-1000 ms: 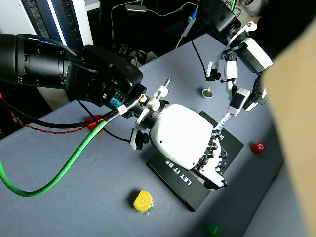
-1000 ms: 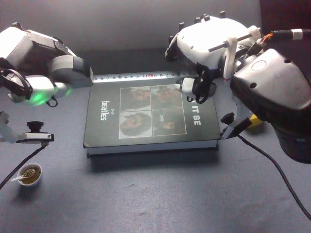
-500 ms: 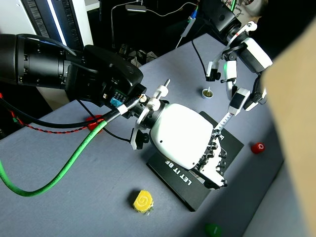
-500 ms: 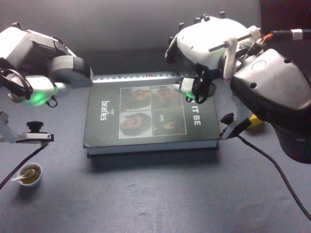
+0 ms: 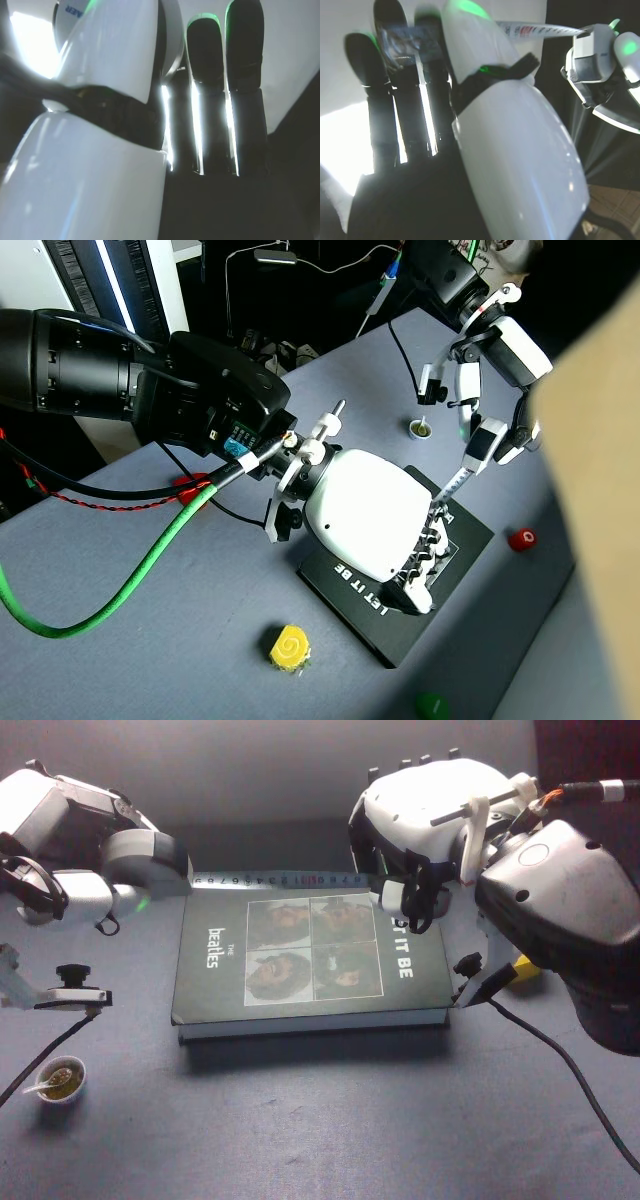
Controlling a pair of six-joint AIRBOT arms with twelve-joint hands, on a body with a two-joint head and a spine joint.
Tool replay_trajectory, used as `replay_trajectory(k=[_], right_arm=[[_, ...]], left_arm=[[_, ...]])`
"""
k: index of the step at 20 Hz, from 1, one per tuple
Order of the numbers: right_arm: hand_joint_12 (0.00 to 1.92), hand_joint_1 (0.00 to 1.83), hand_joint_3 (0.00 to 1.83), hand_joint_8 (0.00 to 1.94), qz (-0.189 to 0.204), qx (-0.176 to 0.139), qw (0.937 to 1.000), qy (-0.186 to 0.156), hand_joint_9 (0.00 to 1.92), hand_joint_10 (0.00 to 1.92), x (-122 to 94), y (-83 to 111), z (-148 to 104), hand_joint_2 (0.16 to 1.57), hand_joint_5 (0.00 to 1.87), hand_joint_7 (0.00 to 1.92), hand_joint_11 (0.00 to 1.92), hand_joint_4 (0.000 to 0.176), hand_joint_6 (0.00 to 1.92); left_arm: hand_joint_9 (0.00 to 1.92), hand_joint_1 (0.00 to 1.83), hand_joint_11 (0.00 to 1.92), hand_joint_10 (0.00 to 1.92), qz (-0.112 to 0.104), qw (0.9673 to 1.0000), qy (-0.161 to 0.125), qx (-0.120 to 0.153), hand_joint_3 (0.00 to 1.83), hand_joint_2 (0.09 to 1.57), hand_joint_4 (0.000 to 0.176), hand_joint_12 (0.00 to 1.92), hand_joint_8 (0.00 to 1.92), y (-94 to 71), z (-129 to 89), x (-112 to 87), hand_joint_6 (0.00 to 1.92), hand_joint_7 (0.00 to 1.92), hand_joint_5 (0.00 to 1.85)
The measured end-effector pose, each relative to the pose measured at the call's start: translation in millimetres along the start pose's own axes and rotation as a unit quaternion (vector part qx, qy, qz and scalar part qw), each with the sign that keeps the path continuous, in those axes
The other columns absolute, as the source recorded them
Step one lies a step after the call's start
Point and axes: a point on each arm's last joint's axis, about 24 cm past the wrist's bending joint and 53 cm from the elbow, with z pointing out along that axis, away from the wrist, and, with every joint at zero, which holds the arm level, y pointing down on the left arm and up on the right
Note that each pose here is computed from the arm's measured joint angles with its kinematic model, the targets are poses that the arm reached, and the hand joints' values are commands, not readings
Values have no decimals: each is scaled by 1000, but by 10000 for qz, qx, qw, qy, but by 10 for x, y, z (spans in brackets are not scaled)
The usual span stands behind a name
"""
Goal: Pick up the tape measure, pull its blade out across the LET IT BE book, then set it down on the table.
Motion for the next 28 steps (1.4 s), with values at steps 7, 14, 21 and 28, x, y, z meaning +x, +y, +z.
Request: replay_trajectory(k=[7,14,21,28], right_arm=[[1456,1190,0,1135,-14,-22,10000,-13,819,902,-28,-12,-3,1170,823,945,721,0,1177],[1465,1198,0,1144,-256,-113,9996,-47,823,928,-88,-102,-132,1173,799,960,716,0,1177],[1458,1193,1,1162,-297,-78,9995,20,822,936,-104,-207,-242,1178,792,947,708,0,1191],[1457,1176,0,1199,-344,68,9994,13,790,934,-152,-392,-300,1200,756,901,664,0,1264]], left_arm=[[918,1380,923,1265,-3,10000,-4,-6,0,1102,0,995,928,2,0,-3,749,1034,978],[918,1381,919,1264,-17,10000,26,-41,0,1100,0,997,924,20,-3,13,756,1035,980],[921,1380,920,1263,-1,9999,133,-59,0,1101,0,1000,915,28,-6,67,759,1041,972],[920,1381,873,1271,11,9999,155,-52,0,1095,0,1030,755,24,-7,78,866,1103,943]])
